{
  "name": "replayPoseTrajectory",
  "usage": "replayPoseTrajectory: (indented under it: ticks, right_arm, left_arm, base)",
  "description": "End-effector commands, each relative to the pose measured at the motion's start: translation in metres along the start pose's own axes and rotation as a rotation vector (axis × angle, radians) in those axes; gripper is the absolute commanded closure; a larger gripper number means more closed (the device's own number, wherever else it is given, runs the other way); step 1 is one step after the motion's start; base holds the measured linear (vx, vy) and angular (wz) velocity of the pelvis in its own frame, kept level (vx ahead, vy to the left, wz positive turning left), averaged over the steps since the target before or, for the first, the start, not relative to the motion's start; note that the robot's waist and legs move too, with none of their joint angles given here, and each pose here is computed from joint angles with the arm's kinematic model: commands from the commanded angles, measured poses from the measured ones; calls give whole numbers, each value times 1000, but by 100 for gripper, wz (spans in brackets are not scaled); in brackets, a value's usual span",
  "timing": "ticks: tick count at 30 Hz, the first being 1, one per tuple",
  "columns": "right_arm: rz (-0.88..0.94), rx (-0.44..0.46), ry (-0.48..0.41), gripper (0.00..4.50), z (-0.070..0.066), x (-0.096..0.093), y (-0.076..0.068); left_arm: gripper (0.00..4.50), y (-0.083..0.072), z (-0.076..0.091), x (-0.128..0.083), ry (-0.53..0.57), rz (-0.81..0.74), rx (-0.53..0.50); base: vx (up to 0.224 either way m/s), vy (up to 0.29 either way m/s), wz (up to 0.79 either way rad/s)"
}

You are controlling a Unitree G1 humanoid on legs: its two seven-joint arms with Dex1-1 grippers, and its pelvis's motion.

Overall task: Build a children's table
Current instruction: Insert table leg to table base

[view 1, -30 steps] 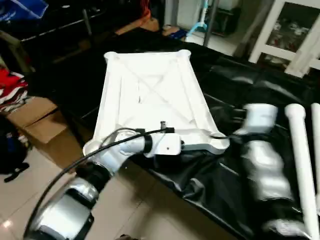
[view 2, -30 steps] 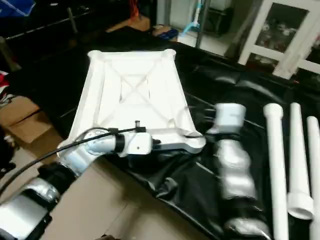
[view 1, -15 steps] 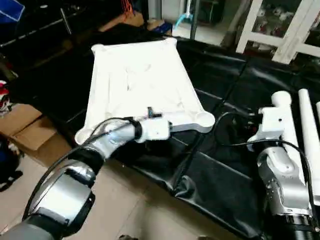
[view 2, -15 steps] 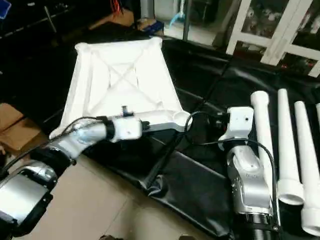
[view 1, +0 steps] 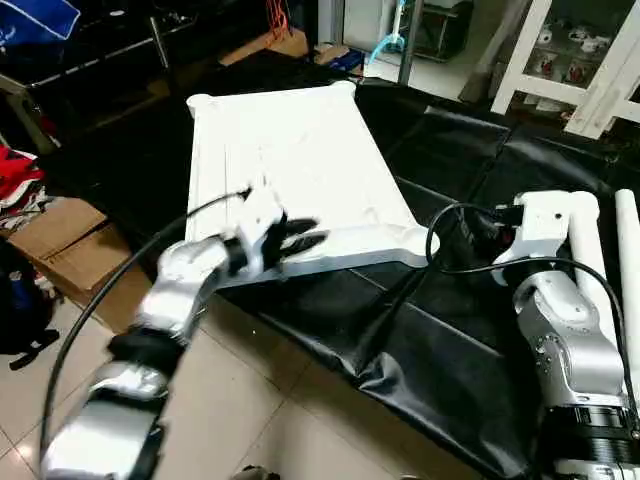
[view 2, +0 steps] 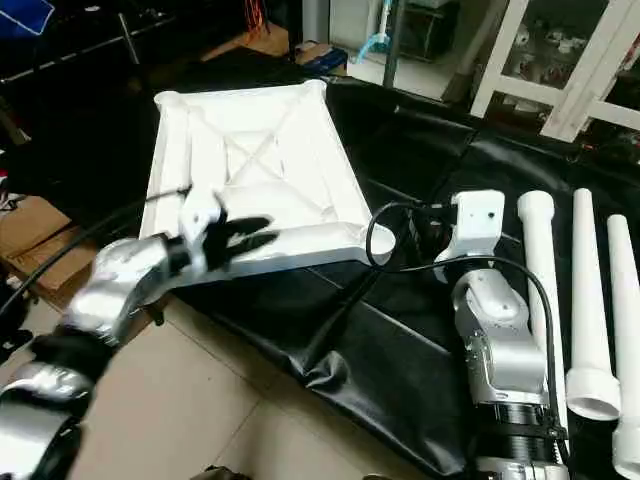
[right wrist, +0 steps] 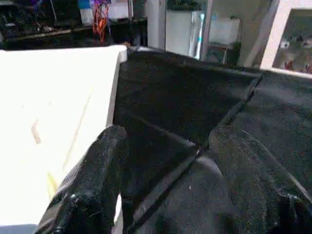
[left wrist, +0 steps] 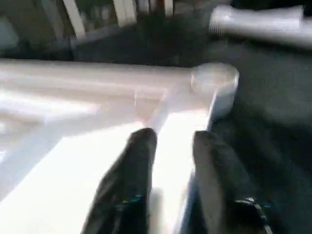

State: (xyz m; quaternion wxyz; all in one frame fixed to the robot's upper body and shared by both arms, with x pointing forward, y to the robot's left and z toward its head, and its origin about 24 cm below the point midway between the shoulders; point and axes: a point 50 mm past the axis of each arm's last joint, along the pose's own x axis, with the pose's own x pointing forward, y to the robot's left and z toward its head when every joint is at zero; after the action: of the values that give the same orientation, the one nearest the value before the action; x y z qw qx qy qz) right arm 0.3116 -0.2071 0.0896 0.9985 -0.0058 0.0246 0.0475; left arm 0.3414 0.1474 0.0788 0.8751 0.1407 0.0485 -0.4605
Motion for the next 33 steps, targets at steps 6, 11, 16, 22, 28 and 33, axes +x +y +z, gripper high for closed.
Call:
replayPoseTrajectory:
  ticks: [6, 11, 16, 22, 28, 33]
  right_arm:
    - [62, -37, 72, 150, -9, 24, 1]
    - [125, -46, 103, 150, -6, 57, 15]
    - [208, -88, 177, 150, -12, 71, 30]
    - [245, -125, 182, 150, -12, 74, 30]
    - [245, -147, 193, 150, -22, 68, 20]
    - [252, -154, 205, 150, -32, 61, 12]
  left_arm:
    - [235, -17, -34, -31, 278, -83, -203]
    - [214, -28, -46, -31, 379, -108, -247]
    - [214, -37, -49, -35, 446, -150, -255]
    - [214, -13, -16, -29, 177, 58, -130]
    - [214, -27, -12, -49, 227, -162, -142]
    - [214, -27, -42, -57, 471, -175, 19]
  base:
    - [0, 0, 0]
    - [0, 0, 0]
    - [0, 0, 0]
    - [0, 0, 0]
    - [0, 0, 0]
    - [0, 0, 0]
